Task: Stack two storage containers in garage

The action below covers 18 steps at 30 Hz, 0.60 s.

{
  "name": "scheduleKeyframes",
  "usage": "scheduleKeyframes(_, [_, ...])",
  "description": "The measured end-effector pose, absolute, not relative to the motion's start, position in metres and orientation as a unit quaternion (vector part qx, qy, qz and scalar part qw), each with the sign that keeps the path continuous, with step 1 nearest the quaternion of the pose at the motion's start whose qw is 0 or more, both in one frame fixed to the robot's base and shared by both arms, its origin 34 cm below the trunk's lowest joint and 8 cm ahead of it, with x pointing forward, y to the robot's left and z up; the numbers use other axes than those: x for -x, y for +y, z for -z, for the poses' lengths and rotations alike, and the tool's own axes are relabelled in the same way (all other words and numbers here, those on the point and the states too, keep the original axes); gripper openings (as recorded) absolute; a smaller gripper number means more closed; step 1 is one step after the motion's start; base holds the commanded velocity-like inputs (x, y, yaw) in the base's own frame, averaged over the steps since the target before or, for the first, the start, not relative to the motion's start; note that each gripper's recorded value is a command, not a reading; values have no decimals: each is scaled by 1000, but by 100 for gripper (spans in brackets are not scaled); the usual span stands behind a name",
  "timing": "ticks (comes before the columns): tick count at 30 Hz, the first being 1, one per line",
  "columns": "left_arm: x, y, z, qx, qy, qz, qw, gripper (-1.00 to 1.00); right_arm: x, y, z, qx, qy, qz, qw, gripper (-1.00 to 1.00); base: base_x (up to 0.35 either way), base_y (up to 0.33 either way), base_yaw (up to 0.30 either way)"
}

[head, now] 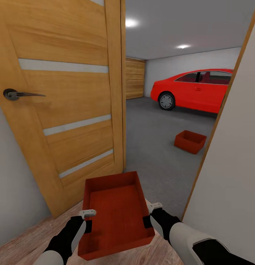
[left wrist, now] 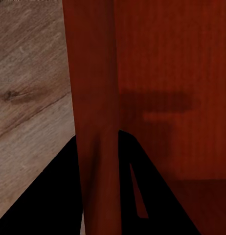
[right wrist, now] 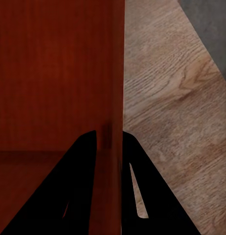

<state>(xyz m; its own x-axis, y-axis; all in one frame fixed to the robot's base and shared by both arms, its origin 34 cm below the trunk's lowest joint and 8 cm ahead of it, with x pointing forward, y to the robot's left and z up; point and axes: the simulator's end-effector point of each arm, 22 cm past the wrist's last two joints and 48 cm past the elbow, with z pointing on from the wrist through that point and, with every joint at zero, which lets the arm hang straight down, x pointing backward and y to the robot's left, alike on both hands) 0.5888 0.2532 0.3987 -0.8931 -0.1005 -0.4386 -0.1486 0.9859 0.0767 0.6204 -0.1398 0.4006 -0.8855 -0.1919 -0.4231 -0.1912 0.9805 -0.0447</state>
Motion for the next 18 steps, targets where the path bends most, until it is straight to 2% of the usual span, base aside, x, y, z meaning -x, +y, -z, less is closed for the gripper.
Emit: scheduleKeyframes(18, [-563, 248, -376, 77, 975, -46, 205, -100, -604, -144, -388, 116, 972, 10, 202, -100, 0, 0, 0])
